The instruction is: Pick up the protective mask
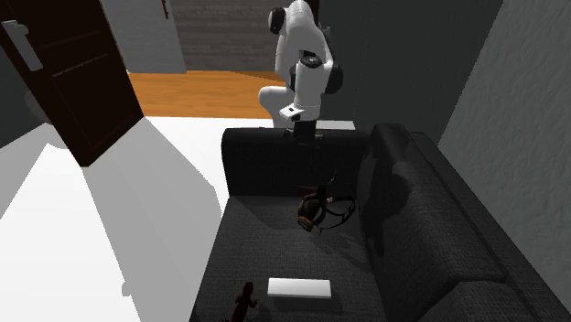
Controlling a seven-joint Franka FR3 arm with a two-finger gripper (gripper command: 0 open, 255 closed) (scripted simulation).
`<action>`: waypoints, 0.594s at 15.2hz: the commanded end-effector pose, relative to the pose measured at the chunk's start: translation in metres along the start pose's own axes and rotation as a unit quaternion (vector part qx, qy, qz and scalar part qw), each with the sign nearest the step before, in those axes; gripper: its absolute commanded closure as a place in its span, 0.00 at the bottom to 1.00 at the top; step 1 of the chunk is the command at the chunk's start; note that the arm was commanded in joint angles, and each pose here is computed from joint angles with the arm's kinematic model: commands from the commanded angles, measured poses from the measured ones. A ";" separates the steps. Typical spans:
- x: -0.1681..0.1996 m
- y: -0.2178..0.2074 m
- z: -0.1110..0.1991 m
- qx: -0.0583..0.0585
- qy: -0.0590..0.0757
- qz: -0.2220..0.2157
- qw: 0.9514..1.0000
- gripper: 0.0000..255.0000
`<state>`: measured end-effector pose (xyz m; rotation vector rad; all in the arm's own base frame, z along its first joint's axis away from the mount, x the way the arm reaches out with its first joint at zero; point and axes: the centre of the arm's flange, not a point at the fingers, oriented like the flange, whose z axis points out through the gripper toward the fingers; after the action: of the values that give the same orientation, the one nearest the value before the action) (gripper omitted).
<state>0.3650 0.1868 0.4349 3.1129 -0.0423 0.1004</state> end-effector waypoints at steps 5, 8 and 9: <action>0.009 -0.056 0.058 -0.001 -0.008 -0.001 1.000 0.00; 0.014 -0.082 0.087 -0.002 -0.012 -0.002 1.000 0.00; 0.015 -0.091 0.097 -0.002 -0.013 -0.003 1.000 0.00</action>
<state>0.3859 0.2655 0.3476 3.1089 -0.0336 0.0633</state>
